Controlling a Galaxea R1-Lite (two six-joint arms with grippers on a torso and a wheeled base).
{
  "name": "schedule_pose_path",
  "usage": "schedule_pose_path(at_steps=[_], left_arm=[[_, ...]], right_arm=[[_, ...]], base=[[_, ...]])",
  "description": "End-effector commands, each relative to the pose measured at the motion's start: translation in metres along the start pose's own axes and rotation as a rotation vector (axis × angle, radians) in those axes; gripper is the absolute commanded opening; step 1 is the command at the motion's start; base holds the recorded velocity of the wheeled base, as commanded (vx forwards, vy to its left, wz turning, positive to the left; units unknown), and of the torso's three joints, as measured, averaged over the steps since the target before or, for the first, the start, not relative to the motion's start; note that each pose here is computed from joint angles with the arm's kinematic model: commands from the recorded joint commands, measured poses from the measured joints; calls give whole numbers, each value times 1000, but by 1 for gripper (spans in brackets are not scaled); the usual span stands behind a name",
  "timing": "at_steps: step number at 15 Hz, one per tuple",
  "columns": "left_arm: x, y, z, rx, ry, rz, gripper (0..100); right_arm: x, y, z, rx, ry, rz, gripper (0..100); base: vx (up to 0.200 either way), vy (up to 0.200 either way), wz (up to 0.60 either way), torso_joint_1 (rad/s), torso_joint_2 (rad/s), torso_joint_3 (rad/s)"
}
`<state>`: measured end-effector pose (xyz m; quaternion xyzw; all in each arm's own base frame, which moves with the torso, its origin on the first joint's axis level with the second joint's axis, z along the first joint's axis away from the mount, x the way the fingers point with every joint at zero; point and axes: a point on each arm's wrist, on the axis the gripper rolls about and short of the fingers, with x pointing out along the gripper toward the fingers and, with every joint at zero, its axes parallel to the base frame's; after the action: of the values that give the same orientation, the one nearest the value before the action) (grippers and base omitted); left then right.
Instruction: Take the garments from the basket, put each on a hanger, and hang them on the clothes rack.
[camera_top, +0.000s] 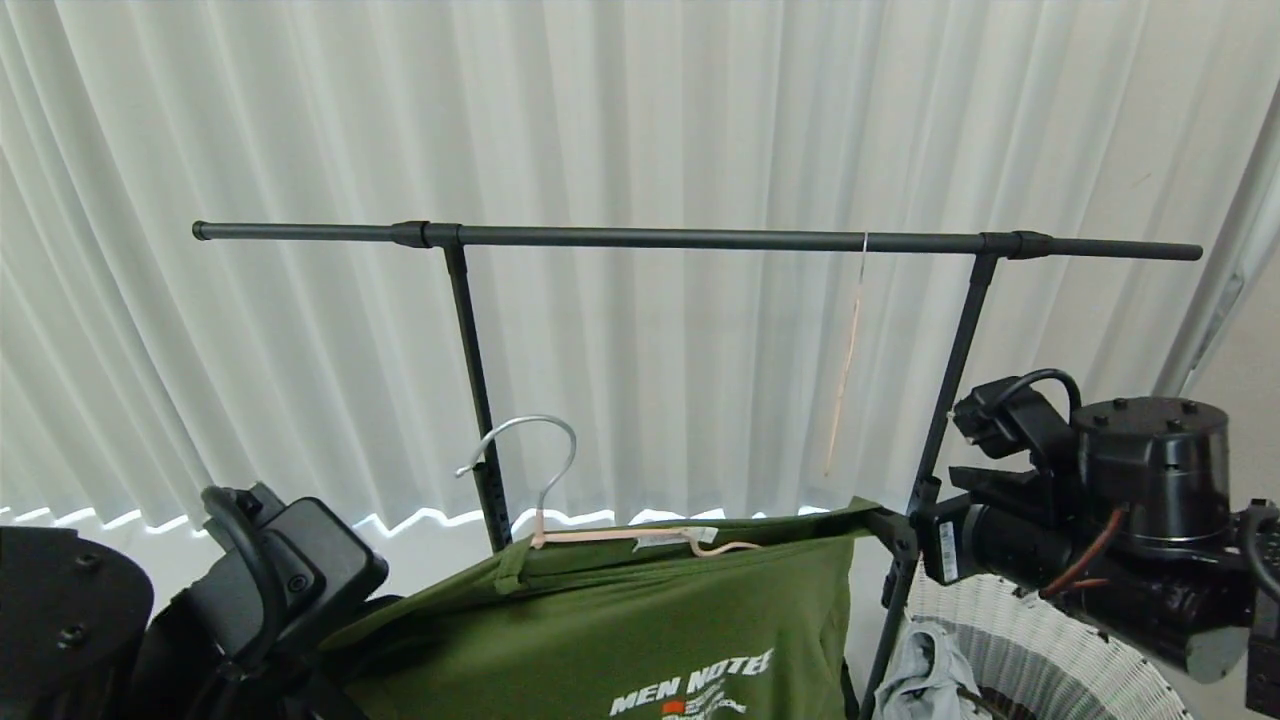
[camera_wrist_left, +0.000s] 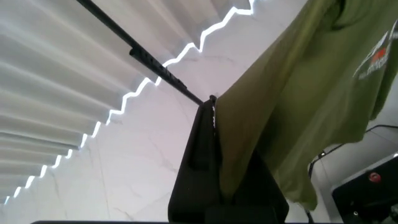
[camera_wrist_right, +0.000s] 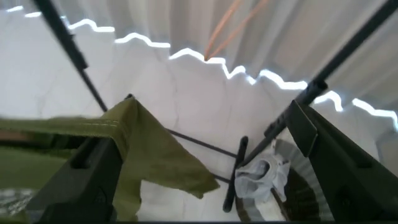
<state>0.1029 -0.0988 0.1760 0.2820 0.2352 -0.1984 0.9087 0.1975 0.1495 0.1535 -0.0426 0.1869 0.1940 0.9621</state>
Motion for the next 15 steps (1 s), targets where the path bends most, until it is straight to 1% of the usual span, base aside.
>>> schedule_pose_path(at_steps=[1, 3, 5, 9, 10, 11, 12, 13, 14, 15], left_arm=[[3, -1, 3, 0, 4, -1, 0], [2, 0, 4, -5, -1, -2, 0], [1, 0, 4, -9, -9, -14, 0], [0, -3, 4, -3, -27, -93, 0], [-2, -6, 6, 7, -47, -135, 0], [-5, -9, 8, 10, -83, -189, 0], [-7, -13, 9, 19, -122, -246, 0], [-8, -17, 10, 26, -156, -283, 0], [-8, -20, 11, 33, -177, -300, 0], [-9, -23, 10, 44, -183, -314, 0]], right_arm=[[-27, 11, 1, -39, -39, 93, 100], [-42, 22, -6, -98, -17, 193, 100], [-55, 26, -8, -145, 5, 298, 100], [-76, 25, 5, -247, 7, 459, 100], [-79, 27, 11, -272, 2, 504, 100], [-82, 32, 17, -292, 2, 552, 100], [-85, 41, 21, -309, 10, 619, 100], [-89, 51, 22, -331, 26, 684, 100], [-90, 61, 22, -354, 43, 728, 100], [-90, 71, 21, -375, 63, 762, 100]], base=[[0, 0, 0, 0, 0, 0], [0, 0, 0, 0, 0, 0], [0, 0, 0, 0, 0, 0], [0, 0, 0, 0, 0, 0], [0, 0, 0, 0, 0, 0], [0, 0, 0, 0, 0, 0], [0, 0, 0, 0, 0, 0], [0, 0, 0, 0, 0, 0], [0, 0, 0, 0, 0, 0], [0, 0, 0, 0, 0, 0]])
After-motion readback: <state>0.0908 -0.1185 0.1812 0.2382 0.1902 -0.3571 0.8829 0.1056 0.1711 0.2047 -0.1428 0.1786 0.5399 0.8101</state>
